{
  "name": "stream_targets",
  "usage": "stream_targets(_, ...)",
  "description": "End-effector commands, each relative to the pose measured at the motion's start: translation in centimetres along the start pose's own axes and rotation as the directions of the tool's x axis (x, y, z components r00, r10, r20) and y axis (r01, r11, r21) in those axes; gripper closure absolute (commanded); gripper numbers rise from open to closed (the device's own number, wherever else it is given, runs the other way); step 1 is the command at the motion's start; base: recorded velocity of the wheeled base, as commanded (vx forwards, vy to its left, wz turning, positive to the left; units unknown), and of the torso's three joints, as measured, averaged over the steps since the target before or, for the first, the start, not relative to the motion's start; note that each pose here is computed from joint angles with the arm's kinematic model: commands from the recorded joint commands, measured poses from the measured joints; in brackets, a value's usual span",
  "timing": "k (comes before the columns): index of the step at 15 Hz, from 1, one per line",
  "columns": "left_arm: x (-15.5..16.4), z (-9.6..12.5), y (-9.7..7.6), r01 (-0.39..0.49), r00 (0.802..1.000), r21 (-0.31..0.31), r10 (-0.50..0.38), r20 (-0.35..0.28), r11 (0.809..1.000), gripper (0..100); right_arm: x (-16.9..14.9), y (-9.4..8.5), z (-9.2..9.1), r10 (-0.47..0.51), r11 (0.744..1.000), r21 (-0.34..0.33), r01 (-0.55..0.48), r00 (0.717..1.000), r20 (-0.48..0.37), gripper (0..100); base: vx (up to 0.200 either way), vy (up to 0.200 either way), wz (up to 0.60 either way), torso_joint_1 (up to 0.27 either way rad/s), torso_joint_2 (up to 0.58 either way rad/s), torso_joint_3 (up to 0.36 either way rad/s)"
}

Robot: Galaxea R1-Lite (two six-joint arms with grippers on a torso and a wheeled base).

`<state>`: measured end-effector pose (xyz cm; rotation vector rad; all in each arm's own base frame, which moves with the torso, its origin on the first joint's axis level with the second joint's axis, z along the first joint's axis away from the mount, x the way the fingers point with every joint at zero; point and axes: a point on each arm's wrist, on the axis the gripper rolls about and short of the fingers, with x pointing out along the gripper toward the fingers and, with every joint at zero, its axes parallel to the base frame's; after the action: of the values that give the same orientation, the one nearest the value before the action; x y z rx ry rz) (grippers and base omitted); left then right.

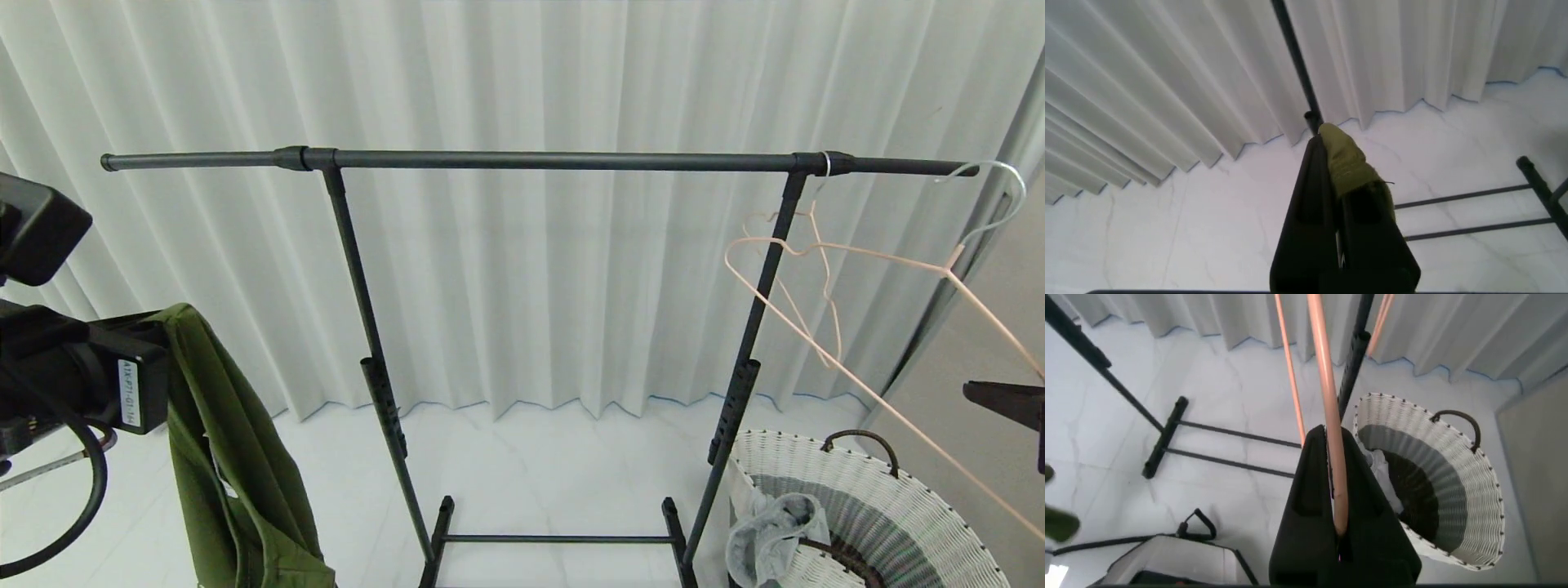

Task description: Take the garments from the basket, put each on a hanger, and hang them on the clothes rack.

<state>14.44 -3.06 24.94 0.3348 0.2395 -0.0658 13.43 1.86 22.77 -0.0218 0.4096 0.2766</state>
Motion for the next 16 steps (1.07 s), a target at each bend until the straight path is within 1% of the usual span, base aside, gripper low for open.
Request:
stream_targets(1, 0.0, -0.1, -0.1, 0.003, 1.000, 0.002, -0.003, -0.002, 1.000, 100, 0.1, 0.8, 0.2, 0.051, 0.998, -0.024, -0.051, 0.999, 0.001, 100, 0.000, 0.000, 0.00, 0.000, 0.00, 0.000)
stream_targets(4, 0.2, 0.1, -0.7, 0.040, 0.999, 0.018, -0.040, 0.003, 0.999, 100, 0.0, 2.3, -0.1, 0.083, 0.994, -0.063, -0.088, 0.993, -0.078, 100, 0.000, 0.000, 0.00, 0.000, 0.00, 0.000)
stream_targets(5, 0.5, 0.3, -1.3, 0.062, 0.998, 0.031, -0.062, -0.003, 0.998, 100, -0.1, 3.4, 0.0, 0.125, 0.988, -0.082, -0.133, 0.987, -0.099, 100, 0.000, 0.000, 0.00, 0.000, 0.00, 0.000)
stream_targets(6, 0.9, 0.7, -1.7, 0.050, 0.999, 0.039, -0.050, -0.009, 0.998, 100, -0.1, 4.2, -0.1, 0.172, 0.979, -0.089, -0.182, 0.979, -0.109, 100, 0.000, 0.000, 0.00, 0.000, 0.00, 0.000)
stream_targets(8, 2.5, 1.4, -2.7, -0.019, 0.998, 0.054, 0.022, -0.054, 0.998, 100, -0.3, 5.7, 0.0, 0.260, 0.956, -0.106, -0.273, 0.957, -0.128, 100, 0.000, 0.000, 0.00, 0.000, 0.00, 0.000)
stream_targets(11, 5.3, 2.2, -3.9, -0.021, 0.995, 0.039, 0.025, -0.097, 0.999, 100, -0.7, 7.8, 0.9, 0.368, 0.918, -0.098, -0.383, 0.918, -0.146, 100, 0.000, 0.000, 0.00, 0.000, 0.00, 0.000)
stream_targets(14, 7.9, 3.9, -5.2, -0.026, 0.995, -0.066, 0.020, -0.099, 0.997, 100, -1.4, 10.2, 2.0, 0.480, 0.866, -0.069, -0.496, 0.861, -0.166, 100, 0.000, 0.000, 0.00, 0.000, 0.00, 0.000)
stream_targets(15, 8.5, 4.5, -5.7, -0.031, 0.995, -0.097, 0.022, -0.094, 0.995, 100, -1.4, 10.8, 2.0, 0.504, 0.851, -0.065, -0.521, 0.846, -0.175, 100, 0.000, 0.000, 0.00, 0.000, 0.00, 0.000)
stream_targets(16, 9.3, 5.3, -6.4, -0.031, 0.996, -0.149, 0.019, -0.083, 0.988, 100, -1.5, 11.6, 2.1, 0.532, 0.832, -0.068, -0.551, 0.827, -0.184, 100, 0.000, 0.000, 0.00, 0.000, 0.00, 0.000)
